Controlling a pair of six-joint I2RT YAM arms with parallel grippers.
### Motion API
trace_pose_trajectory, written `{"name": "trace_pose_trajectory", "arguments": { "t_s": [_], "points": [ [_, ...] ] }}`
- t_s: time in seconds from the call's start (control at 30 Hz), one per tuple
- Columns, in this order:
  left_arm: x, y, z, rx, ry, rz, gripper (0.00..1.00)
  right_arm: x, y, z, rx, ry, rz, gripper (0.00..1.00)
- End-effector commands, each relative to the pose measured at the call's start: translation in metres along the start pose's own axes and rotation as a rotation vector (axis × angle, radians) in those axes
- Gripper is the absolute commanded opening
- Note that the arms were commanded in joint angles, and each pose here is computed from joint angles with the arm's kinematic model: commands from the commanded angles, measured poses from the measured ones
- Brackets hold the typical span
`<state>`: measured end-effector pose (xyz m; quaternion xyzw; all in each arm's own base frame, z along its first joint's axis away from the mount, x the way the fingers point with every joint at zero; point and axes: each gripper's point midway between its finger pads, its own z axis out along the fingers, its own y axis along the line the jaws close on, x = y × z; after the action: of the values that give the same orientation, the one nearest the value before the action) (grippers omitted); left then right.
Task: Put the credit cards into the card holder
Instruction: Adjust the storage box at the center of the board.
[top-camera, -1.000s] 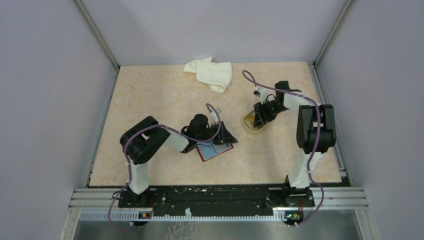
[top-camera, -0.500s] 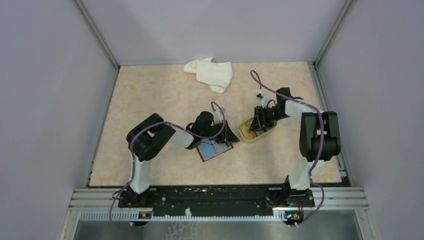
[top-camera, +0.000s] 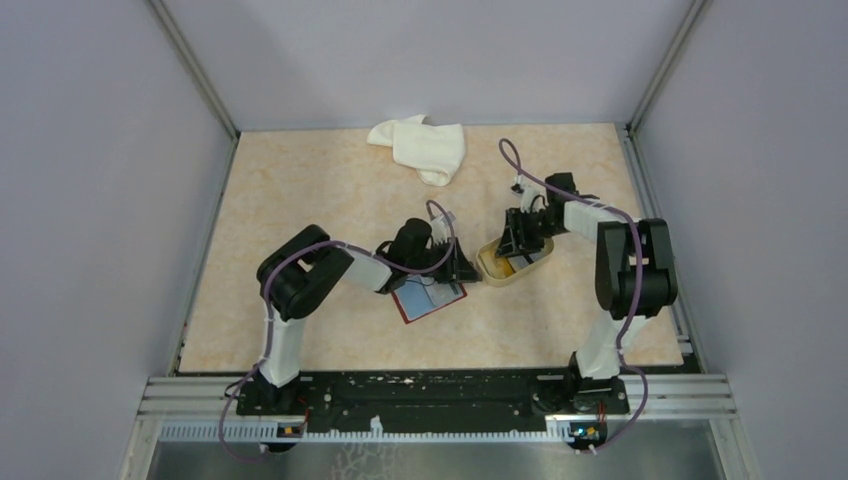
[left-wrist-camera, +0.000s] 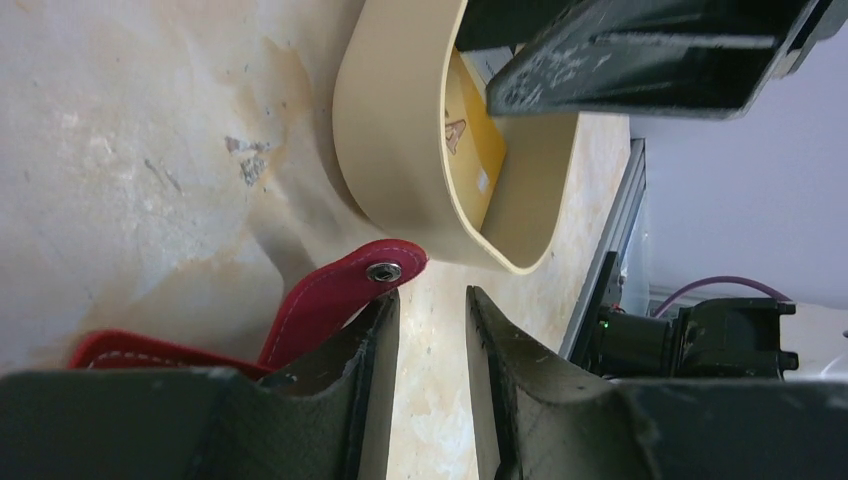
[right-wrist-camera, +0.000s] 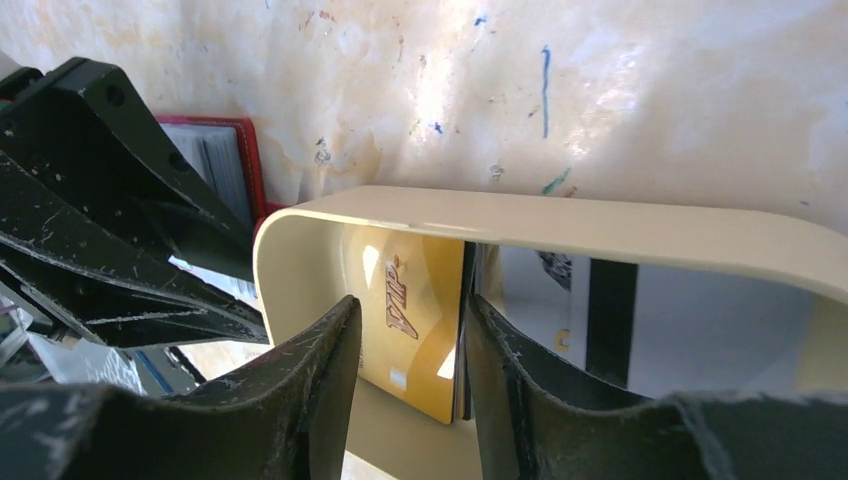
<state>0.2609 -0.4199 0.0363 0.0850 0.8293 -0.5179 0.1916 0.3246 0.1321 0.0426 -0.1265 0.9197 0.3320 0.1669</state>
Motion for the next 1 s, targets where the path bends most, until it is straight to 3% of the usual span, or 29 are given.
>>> {"name": "trace_pose_trajectory", "arguments": {
  "t_s": [0.0,0.33,0.6,0.97],
  "points": [
    [0.001,0.005,0.009,-0.007,0.022,0.019,0.37,0.002,0.006,0.013,-0.004,0.016,-0.019,0.42],
    [-0.004,0.004,0.018,-0.005,0.031,0.027,0.37,0.006,-0.013,0.009,0.137,0.036,-0.080,0.44],
    [-0.009,0.002,0.025,0.005,0.030,0.039,0.37,0.024,0.016,0.011,-0.056,0.101,-0.091,0.44],
    [-0.028,0.010,0.035,-0.020,0.011,0.039,0.37,0.016,0.042,-0.010,-0.204,0.018,-0.078,0.34]
  ]
}}
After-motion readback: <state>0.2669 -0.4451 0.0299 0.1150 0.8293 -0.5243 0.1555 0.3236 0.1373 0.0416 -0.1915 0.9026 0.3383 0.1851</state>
